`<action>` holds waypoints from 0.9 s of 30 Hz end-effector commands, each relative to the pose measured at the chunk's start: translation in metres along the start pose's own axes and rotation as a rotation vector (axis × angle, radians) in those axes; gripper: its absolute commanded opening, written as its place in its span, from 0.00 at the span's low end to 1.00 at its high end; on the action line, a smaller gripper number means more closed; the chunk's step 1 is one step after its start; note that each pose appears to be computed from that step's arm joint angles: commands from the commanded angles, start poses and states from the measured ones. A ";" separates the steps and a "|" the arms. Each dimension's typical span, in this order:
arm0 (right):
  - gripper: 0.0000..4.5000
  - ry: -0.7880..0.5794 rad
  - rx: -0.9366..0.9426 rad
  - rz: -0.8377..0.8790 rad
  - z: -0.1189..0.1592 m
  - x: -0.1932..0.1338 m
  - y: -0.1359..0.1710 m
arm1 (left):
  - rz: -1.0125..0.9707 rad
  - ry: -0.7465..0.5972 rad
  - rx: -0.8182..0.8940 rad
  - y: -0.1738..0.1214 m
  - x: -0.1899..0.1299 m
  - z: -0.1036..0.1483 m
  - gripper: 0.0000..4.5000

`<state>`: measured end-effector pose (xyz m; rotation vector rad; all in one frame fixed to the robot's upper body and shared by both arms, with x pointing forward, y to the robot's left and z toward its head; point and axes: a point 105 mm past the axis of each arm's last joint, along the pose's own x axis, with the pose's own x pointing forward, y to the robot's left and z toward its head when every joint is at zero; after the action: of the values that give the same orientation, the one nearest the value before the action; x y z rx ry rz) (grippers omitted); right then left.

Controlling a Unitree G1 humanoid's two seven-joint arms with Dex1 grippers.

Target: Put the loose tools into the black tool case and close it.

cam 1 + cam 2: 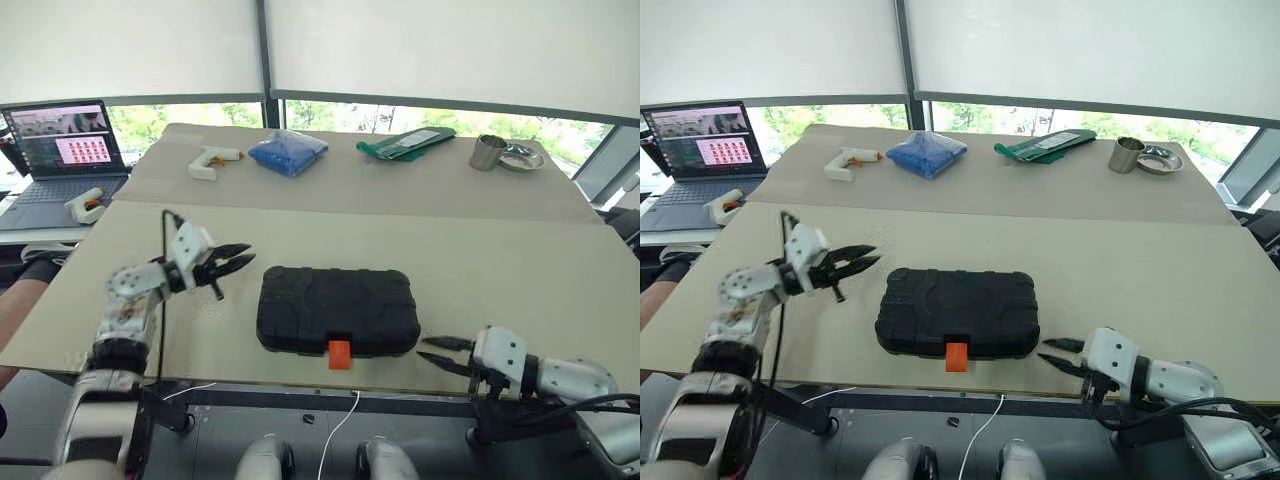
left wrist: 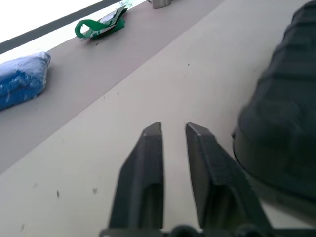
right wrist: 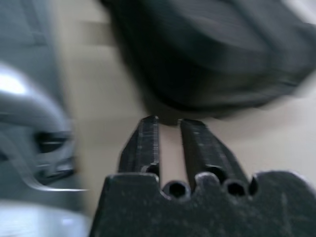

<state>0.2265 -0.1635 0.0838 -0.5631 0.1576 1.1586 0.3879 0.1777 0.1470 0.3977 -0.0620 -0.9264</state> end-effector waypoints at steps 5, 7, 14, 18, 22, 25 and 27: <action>0.00 0.000 -0.054 0.071 0.016 0.045 0.006 | -0.064 0.153 -0.002 -0.006 0.023 -0.025 0.00; 0.00 0.012 -0.072 0.012 0.015 0.053 -0.007 | -0.070 0.159 -0.020 -0.008 0.021 -0.029 0.00; 0.00 0.044 -0.131 -0.162 0.012 0.066 -0.052 | -0.029 0.178 -0.066 -0.006 0.003 -0.044 0.00; 0.00 0.034 -0.136 -0.244 0.012 0.073 -0.075 | 0.011 0.139 -0.113 -0.006 -0.004 -0.044 0.00; 0.00 0.030 -0.144 -0.310 0.013 0.073 -0.097 | 0.116 0.057 -0.187 0.004 -0.016 -0.037 0.00; 0.00 0.036 -0.116 -0.302 0.011 0.071 -0.099 | 0.233 0.042 -0.195 0.018 -0.028 -0.035 0.00; 0.00 0.041 -0.097 -0.285 0.008 0.067 -0.096 | 0.309 0.007 -0.205 0.030 -0.037 -0.030 0.00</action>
<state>0.3385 -0.1223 0.0890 -0.6797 0.0581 0.8983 0.3911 0.2185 0.1093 0.2063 0.0670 -0.6944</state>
